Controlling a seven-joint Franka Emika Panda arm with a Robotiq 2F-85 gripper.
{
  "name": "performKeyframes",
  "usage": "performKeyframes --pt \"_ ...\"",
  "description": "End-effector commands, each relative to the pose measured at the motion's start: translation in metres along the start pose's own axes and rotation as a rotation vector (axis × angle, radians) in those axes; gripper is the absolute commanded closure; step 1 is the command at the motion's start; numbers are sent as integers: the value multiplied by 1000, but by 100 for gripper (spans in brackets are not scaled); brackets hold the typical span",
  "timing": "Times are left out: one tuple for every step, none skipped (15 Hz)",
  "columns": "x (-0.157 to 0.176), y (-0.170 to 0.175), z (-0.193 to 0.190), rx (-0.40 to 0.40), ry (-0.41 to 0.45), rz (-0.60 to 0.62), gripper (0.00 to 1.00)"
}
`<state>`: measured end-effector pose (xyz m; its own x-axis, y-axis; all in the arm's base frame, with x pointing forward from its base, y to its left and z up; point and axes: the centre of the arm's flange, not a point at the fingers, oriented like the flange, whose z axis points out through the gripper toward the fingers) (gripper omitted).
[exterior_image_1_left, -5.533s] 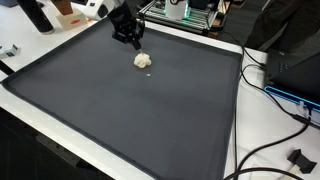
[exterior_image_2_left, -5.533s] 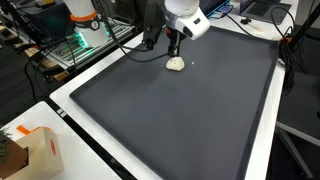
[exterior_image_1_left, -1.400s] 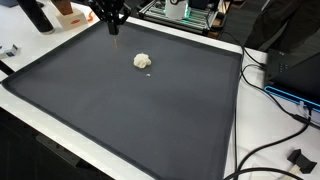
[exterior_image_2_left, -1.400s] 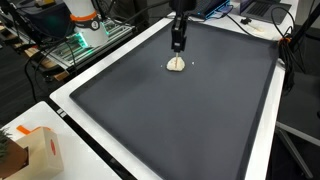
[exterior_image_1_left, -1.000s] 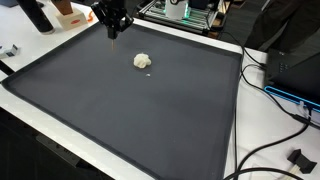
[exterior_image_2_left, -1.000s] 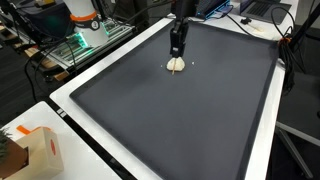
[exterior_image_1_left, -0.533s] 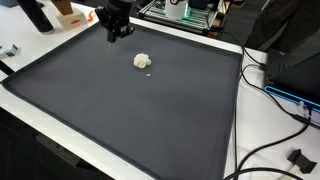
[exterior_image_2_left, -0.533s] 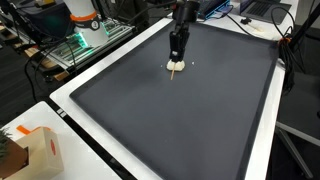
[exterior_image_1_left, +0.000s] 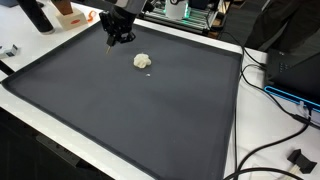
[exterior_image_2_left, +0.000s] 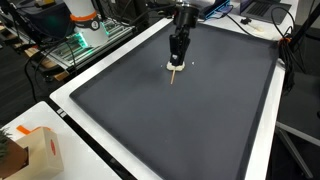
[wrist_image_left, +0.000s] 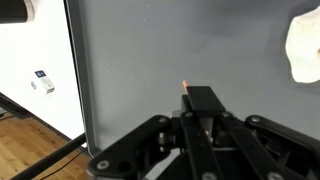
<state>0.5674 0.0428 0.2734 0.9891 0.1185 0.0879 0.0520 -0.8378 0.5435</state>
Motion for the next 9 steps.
performKeyframes --pt "-6 -12 11 -40 19 30 97" --pt "-6 -13 12 -45 20 36 97" --pt "-7 -15 13 -50 22 40 97" --pt "-7 -17 14 -55 23 45 97" --pt "-8 -18 16 -57 23 47 97" --pt "-9 -19 16 -59 22 48 97" --pt "-9 -20 17 -59 21 48 97" --pt "-10 -22 18 -55 17 43 97" --pt "-11 -23 18 -54 16 40 97"
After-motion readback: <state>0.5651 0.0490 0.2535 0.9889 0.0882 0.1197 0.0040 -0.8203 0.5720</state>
